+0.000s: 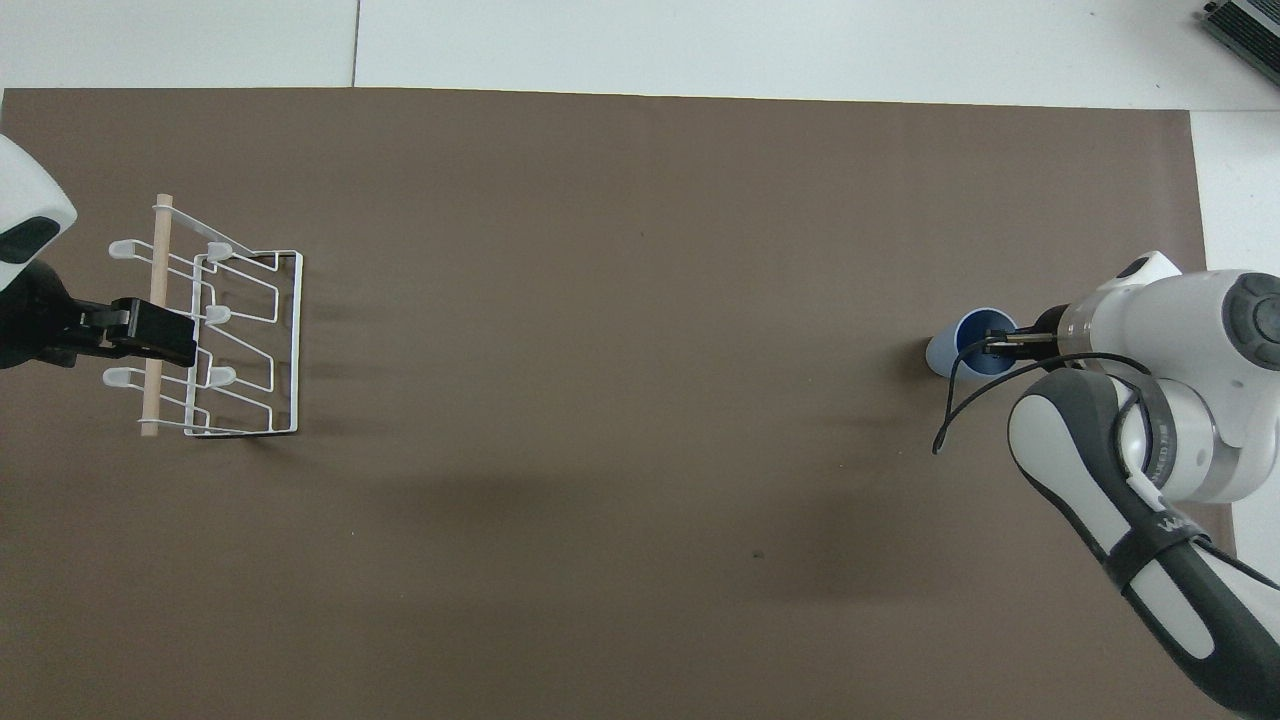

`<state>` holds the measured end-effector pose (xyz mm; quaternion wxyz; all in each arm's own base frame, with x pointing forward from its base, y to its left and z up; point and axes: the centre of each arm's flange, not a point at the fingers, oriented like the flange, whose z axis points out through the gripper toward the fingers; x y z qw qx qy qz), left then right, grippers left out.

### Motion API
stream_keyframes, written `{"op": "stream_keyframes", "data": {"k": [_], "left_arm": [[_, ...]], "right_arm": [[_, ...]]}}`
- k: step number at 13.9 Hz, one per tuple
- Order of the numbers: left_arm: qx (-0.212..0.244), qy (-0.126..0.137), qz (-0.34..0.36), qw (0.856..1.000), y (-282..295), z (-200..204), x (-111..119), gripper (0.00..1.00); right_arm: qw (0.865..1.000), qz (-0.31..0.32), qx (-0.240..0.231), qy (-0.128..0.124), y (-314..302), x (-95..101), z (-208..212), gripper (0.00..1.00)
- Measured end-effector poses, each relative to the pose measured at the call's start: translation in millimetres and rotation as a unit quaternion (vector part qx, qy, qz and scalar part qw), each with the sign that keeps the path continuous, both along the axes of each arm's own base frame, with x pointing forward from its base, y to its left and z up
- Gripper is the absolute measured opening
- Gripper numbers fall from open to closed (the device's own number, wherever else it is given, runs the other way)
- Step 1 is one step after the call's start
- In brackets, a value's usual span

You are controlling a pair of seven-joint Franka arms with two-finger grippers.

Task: Hang cup on cup holder
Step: 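Lift the cup with the right gripper while the left gripper approaches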

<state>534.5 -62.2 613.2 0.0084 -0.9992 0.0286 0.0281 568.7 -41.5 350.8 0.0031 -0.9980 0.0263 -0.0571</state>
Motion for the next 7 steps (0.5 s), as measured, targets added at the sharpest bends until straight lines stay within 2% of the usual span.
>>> {"op": "stream_keyframes", "data": {"k": [3,7], "left_arm": [[0.000,0.000,-0.001,1.000,-1.1,-0.1,-0.3,1.00],[-0.005,0.009,0.035,0.999,2.0,-7.1,-2.7,1.00]], "right_arm": [[1.000,0.000,0.001,0.015,-0.9,12.2,29.2,0.05],[0.999,0.009,0.001,0.032,7.8,23.6,98.7,0.05]]}}
